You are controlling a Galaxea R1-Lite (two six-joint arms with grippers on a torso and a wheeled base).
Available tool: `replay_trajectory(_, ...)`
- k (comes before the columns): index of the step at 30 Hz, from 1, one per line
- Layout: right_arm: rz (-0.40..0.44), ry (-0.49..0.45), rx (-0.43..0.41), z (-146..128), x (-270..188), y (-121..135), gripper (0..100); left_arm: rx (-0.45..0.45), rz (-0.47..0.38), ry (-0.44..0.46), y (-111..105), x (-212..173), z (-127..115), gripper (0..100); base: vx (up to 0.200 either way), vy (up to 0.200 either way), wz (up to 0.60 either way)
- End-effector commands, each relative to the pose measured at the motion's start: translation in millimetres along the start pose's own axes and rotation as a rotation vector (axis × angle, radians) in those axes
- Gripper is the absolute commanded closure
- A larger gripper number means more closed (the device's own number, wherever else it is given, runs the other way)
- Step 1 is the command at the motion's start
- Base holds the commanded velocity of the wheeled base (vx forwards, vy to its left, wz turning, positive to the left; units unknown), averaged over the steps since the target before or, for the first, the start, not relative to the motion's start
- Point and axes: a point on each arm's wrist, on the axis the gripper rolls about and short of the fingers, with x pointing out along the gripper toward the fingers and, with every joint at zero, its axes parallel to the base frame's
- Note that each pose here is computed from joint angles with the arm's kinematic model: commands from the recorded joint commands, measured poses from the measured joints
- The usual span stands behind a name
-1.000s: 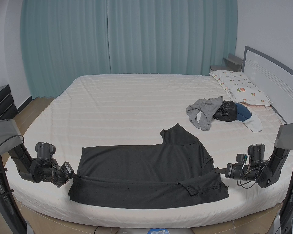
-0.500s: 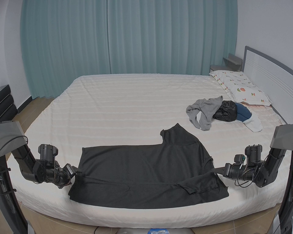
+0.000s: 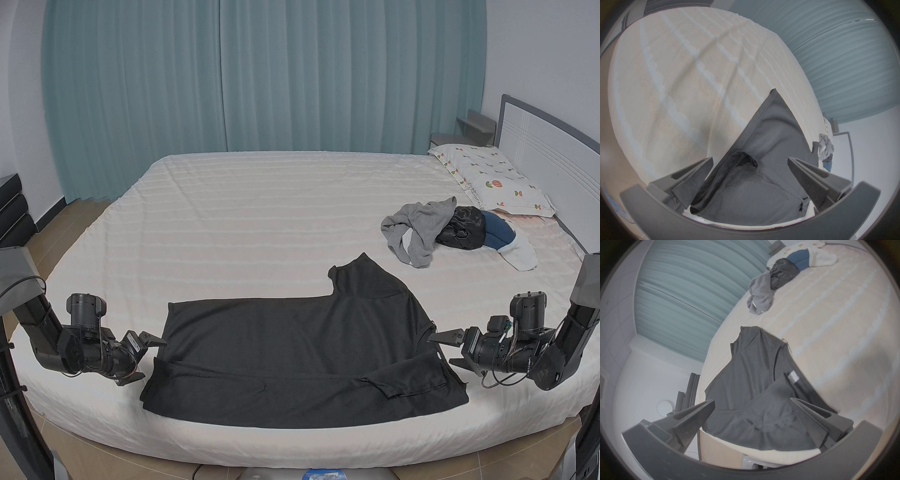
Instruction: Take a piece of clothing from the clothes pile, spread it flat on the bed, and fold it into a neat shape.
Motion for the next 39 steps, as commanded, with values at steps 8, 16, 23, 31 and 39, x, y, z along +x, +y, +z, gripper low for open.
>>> replay_trajectory(8, -0.138, 0.090, 0.136, -60.9, -2.4, 8.8, 0, -0.038, -0.056, -0.028, 18.5, -30.0, -6.7, 0, 0.000, 0.000, 0.00)
replay_trajectory(16, -0.117, 0.071, 0.157, -67.9, 8.2, 1.2, 0, -0.038, -0.064, -0.041, 21.0, -27.7, -5.9, 0, -0.150, 0.000, 0.00)
replay_trajectory(23, -0.061, 0.013, 0.163, -67.4, 19.9, 1.8, 0, -0.041, -0.062, -0.039, 21.5, -27.1, -6.1, 0, 0.000, 0.000, 0.00)
replay_trajectory(31, -0.059, -0.037, 0.151, -68.1, 29.2, -2.6, 0, -0.038, -0.062, -0.040, 21.0, -26.8, -6.0, 0, 0.000, 0.000, 0.00)
replay_trajectory(39, -0.045, -0.054, 0.148, -68.1, 36.2, -7.6, 0, -0.040, -0.060, -0.039, 21.8, -26.8, -6.2, 0, 0.000, 0.000, 0.00)
